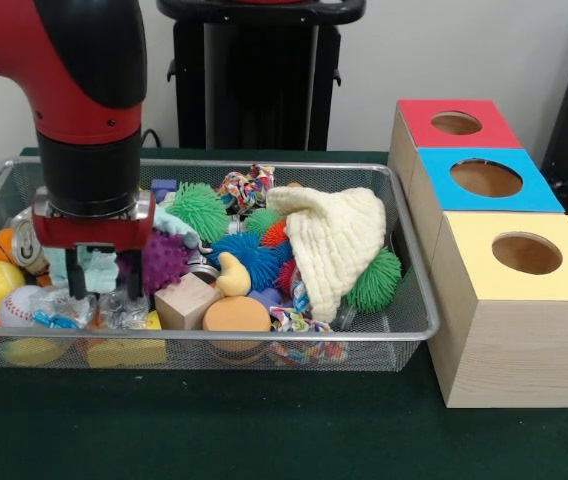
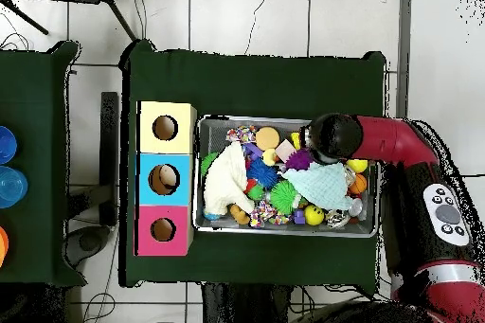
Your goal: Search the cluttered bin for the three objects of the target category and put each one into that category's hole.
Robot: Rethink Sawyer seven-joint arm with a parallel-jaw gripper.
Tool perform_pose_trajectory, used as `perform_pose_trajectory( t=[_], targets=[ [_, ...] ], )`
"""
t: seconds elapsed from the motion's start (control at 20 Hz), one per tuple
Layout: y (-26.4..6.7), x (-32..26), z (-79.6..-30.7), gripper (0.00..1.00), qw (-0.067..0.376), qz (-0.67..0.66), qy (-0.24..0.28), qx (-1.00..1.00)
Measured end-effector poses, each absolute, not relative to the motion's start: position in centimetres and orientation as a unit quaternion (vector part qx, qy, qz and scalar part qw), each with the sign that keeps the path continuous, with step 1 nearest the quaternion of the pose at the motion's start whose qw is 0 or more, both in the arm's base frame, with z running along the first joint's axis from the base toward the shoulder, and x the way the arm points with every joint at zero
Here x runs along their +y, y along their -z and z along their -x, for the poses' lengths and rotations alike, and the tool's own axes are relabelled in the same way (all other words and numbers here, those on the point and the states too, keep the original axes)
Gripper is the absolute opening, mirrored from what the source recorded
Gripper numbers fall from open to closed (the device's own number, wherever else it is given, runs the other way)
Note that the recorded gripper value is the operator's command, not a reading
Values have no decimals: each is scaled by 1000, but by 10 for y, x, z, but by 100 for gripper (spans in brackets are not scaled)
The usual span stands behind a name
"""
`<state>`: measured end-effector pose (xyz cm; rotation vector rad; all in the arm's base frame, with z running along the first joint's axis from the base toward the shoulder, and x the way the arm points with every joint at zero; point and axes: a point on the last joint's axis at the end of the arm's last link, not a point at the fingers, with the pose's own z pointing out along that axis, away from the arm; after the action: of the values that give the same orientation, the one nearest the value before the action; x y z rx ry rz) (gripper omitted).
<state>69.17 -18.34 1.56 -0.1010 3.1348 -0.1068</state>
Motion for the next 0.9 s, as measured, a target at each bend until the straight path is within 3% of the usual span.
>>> perform_pose_trajectory(
  t=[0.9],
  targets=[
    [-20, -199, -697, 100, 10, 22, 39, 999]
  ],
)
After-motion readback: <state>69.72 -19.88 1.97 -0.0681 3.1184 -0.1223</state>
